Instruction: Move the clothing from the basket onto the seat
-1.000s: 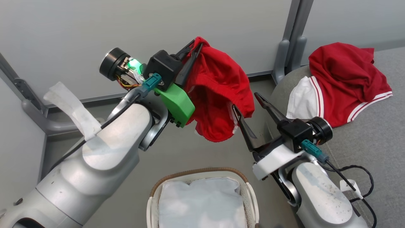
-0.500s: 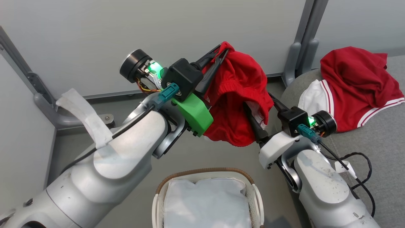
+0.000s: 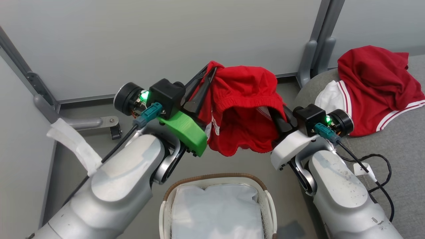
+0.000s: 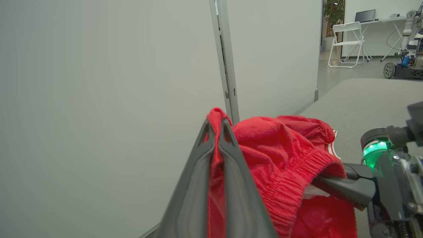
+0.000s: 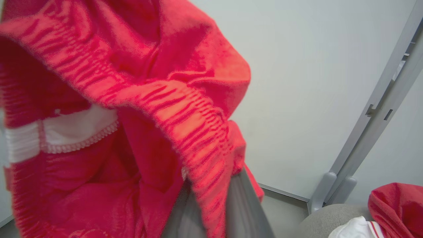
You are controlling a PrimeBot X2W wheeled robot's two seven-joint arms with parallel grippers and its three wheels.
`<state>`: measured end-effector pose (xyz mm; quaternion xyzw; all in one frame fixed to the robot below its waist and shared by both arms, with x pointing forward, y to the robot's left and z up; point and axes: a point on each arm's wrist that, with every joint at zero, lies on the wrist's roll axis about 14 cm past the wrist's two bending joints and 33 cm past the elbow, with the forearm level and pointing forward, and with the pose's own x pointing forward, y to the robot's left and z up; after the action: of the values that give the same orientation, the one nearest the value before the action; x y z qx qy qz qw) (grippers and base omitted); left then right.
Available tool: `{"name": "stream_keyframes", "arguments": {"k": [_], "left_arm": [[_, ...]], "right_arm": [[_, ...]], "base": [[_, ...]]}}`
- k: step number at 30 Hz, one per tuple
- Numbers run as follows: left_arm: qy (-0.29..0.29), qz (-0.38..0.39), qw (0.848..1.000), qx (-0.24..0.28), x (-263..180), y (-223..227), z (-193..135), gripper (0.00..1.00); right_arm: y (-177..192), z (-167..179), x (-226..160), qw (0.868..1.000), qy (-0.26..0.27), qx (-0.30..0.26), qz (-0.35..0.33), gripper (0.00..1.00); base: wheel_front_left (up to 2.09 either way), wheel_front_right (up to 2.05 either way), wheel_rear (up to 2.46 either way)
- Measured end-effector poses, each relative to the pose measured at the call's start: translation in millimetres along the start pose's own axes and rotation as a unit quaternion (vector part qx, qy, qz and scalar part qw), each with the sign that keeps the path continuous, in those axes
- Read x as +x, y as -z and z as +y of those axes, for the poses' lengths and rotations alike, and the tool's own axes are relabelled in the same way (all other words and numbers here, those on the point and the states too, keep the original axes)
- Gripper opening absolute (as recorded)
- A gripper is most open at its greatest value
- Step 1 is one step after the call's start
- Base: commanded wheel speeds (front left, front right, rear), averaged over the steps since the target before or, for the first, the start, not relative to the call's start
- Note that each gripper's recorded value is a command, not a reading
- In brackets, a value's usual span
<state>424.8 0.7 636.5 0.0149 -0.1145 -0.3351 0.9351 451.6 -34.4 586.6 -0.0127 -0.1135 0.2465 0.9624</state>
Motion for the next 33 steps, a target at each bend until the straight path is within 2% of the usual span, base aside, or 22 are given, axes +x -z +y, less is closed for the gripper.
{"name": "stream_keyframes", "arguments": {"k": [3,5,6,7,12,18,33], "left_arm": [[-0.02,0.003,0.999,-0.031,-7,14,3,0.39],[-0.033,0.008,0.998,-0.052,-13,26,5,0.53],[-0.038,0.011,0.997,-0.059,-15,31,5,0.72],[-0.044,0.014,0.997,-0.069,-19,37,5,1.0],[-0.069,0.041,0.992,-0.102,-37,68,5,1.0],[-0.097,0.049,0.987,-0.115,-57,86,9,1.0],[-0.085,0.078,0.984,-0.137,-67,120,-10,1.0]], "right_arm": [[-4,-4,1,1.0,0.005,0.002,-0.007,0.0],[-6,-6,2,1.0,0.008,0.002,-0.011,0.0],[-6,-7,2,1.0,0.009,0.001,-0.012,0.0],[-7,-8,3,1.0,0.01,0.0,-0.014,0.0],[-11,-12,5,1.0,0.016,-0.002,-0.021,0.0],[-10,-21,5,0.999,0.028,-0.009,-0.022,0.0],[-11,-59,-7,0.996,0.081,-0.028,-0.02,0.0]], "base": [[0.0,0.0,0.0],[0.0,0.0,0.0],[0.0,0.0,0.0],[0.0,0.0,0.0],[0.0,0.0,0.0],[0.0,0.0,0.0],[0.0,0.0,0.0]]}}
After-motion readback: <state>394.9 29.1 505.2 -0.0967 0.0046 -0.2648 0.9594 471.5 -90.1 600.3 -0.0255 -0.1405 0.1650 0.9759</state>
